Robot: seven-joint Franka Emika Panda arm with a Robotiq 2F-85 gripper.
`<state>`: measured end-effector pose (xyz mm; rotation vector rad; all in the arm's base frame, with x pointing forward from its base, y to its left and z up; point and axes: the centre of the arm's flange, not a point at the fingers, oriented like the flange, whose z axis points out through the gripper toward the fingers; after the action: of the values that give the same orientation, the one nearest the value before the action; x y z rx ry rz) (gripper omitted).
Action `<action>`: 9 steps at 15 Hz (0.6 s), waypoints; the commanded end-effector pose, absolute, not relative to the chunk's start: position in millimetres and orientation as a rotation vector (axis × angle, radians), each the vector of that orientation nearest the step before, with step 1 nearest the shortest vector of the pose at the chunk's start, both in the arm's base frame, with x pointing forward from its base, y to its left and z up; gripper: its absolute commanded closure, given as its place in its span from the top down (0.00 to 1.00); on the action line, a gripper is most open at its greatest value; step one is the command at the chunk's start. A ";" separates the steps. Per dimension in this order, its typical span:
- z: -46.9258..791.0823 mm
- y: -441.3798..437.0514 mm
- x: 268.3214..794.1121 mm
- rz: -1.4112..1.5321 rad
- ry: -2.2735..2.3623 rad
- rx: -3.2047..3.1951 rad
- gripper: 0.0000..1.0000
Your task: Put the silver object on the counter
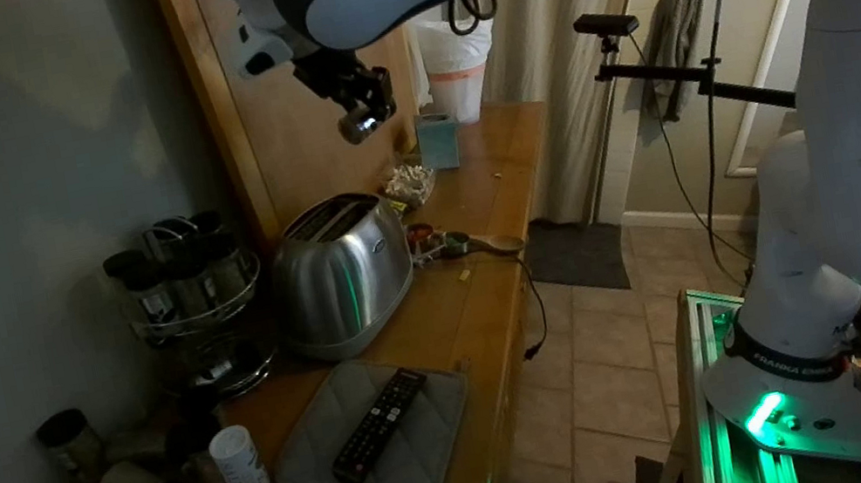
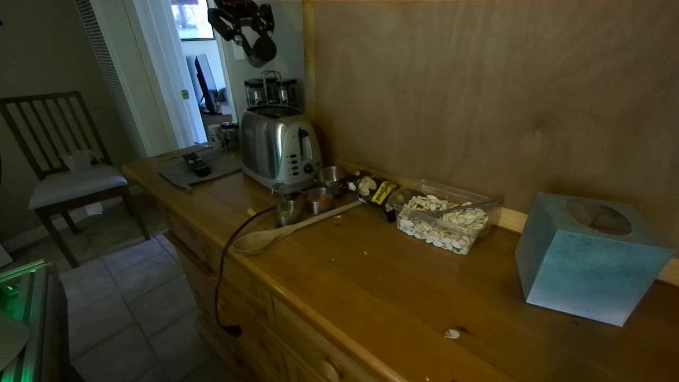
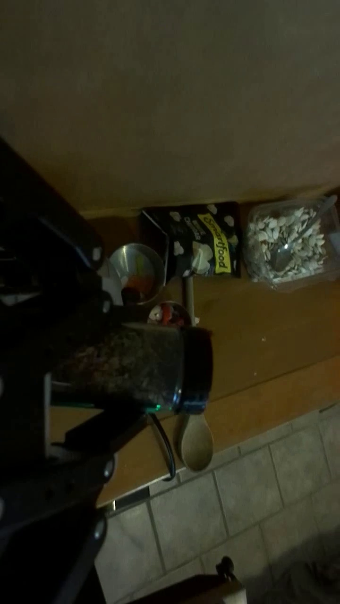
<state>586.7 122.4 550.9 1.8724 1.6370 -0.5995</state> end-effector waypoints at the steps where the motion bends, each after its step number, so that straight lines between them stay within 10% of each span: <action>1: 526.0 93.9 556.6 -0.687 1.669 1.991 0.24; 9: 464.6 27.6 503.0 -0.628 1.634 2.389 0.24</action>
<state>542.2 55.3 477.1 2.2423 1.6875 -0.7431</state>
